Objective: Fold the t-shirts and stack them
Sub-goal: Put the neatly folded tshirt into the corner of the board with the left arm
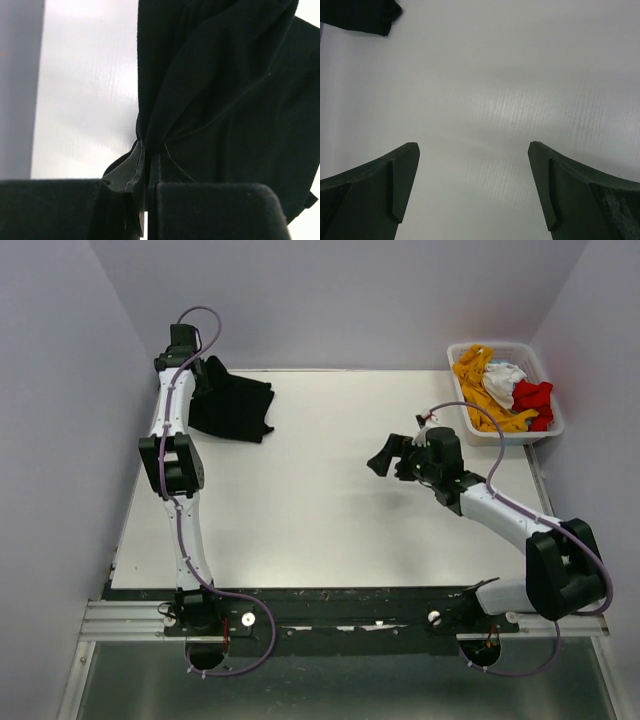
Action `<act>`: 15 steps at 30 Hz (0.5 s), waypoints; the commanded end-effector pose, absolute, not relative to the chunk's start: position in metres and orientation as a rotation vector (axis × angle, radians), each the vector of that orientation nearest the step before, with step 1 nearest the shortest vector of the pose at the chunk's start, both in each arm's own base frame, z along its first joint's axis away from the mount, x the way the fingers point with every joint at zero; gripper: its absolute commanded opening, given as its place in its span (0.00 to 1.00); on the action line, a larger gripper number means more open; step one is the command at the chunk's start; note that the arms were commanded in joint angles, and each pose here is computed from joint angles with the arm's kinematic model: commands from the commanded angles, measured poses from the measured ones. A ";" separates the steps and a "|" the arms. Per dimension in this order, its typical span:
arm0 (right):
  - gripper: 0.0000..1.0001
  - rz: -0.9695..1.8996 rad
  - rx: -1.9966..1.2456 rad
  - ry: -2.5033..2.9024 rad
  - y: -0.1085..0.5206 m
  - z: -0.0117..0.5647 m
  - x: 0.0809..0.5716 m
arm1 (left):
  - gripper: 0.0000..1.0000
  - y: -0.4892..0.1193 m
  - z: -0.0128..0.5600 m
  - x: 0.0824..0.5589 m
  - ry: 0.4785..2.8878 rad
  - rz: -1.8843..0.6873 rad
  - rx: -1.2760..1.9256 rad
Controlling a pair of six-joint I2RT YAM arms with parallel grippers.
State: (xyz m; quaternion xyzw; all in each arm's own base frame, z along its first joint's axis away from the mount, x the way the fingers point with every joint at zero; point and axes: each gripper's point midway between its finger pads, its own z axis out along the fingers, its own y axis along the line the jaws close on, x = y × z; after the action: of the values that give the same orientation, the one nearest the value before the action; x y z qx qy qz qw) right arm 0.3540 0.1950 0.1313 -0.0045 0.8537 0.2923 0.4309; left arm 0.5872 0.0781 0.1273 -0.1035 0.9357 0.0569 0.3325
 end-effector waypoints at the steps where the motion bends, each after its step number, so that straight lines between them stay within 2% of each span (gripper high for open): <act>1: 1.00 0.630 0.064 2.159 0.175 0.124 0.345 | 0.00 0.109 0.165 0.603 2.295 0.282 -0.262; 15: 1.00 0.565 0.145 2.147 0.157 0.124 0.335 | 0.01 0.143 0.179 0.608 2.220 0.433 -0.307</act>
State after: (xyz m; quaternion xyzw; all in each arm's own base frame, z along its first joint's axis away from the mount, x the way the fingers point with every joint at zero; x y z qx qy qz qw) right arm 0.3361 0.1674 0.1285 0.0386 0.8615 0.2488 0.4409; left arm 0.6059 0.1187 0.1446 -0.0972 0.9097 0.1340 0.3809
